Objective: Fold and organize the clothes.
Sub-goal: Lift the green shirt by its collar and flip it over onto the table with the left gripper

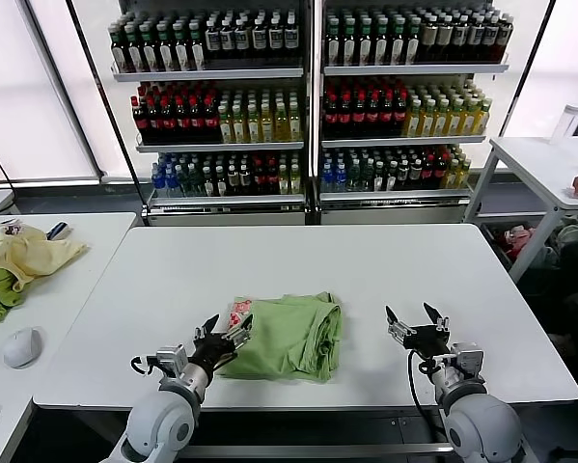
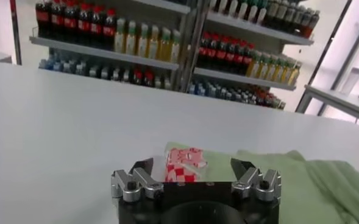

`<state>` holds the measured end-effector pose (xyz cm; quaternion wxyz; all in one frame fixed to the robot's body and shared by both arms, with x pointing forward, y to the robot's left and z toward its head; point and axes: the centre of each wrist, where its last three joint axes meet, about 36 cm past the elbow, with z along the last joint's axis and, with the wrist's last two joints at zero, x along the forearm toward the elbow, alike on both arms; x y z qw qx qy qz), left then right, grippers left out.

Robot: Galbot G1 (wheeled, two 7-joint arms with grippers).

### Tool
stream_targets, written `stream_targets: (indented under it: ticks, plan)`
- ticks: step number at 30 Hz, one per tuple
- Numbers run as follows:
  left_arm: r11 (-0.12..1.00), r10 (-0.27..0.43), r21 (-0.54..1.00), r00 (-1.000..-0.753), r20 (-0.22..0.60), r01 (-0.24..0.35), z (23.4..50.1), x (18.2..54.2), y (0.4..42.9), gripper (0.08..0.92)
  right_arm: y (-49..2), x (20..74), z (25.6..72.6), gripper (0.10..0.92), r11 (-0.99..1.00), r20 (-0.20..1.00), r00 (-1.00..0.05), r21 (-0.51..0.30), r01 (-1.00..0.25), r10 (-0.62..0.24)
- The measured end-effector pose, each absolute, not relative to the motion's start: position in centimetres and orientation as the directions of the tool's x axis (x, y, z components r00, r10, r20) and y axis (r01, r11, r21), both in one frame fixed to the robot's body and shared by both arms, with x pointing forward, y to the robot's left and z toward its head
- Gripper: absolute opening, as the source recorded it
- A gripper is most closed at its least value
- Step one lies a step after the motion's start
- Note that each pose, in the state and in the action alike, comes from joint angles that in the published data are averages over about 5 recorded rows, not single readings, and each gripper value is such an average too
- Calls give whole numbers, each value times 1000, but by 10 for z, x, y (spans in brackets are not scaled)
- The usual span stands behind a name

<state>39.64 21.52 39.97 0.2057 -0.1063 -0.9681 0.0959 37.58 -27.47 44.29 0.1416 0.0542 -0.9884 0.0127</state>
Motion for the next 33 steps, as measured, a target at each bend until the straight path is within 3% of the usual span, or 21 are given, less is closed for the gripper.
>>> stream_targets:
  ticks: [11, 25, 33]
  plan:
    - [937, 298, -305, -849, 437, 173, 390, 399, 219, 792, -278, 374, 449, 823, 994, 274, -957, -19, -106, -97]
    - [853, 382, -505, -816, 434, 131, 387, 406, 233, 397, -282, 367, 454, 823, 995, 271, -958, -24, -99, -89]
    - [756, 425, -648, -821, 381, 91, 394, 407, 242, 174, -284, 363, 456, 823, 995, 269, -959, -20, -94, -85]
